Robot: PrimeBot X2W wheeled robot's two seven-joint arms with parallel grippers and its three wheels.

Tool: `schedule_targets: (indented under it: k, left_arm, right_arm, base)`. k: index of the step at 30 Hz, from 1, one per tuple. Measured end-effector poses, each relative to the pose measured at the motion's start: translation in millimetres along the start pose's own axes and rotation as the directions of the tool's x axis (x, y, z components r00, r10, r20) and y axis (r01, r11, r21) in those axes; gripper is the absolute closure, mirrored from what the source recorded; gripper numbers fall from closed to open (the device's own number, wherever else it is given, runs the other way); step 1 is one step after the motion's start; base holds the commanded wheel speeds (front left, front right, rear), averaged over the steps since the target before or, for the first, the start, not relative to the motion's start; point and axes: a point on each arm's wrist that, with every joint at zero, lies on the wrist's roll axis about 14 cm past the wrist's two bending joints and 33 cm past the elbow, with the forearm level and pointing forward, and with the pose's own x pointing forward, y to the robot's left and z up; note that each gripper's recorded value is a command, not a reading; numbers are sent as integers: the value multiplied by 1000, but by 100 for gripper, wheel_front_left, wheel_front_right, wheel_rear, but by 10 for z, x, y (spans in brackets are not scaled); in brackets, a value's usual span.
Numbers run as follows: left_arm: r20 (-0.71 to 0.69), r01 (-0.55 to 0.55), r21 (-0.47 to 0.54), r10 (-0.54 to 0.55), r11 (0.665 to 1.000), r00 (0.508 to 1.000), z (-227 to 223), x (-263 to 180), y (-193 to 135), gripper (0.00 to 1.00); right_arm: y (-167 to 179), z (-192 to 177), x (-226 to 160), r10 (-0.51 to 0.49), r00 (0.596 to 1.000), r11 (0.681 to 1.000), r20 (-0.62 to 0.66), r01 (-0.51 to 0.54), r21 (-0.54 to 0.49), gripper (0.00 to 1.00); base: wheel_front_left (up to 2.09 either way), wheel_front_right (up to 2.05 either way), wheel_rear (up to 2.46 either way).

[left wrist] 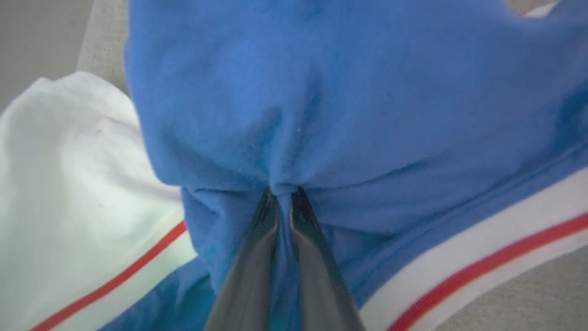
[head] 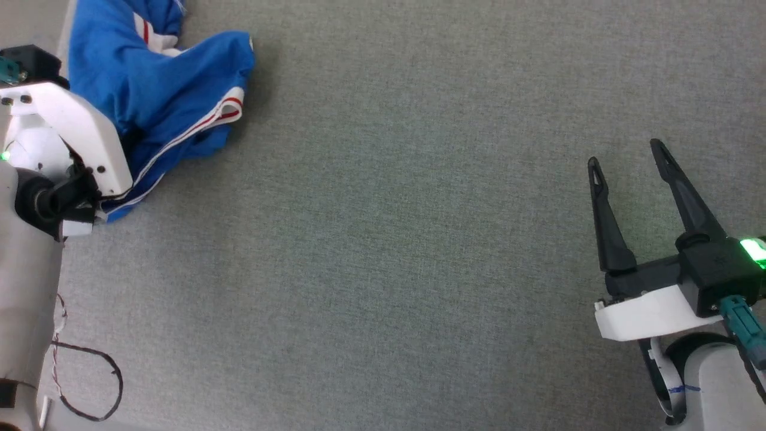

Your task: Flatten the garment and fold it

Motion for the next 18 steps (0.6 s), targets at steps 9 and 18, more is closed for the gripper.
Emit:
schedule_targets:
  k: [9, 18]
  left_arm:
    - [211, -8, 23, 3, 1000, 977, 485, -341, 60, 100]
    - [474, 37, 159, -109, 987, 874, 1235, -1120, -302, 100]
  right_arm:
    - [13, 187, -74, -2, 999, 1000, 54, 2, 12, 0]
    - [-120, 452, -325, -61, 990, 997, 126, 54, 58, 0]
  base:
    - [0, 0, 0]
    - [0, 0, 0]
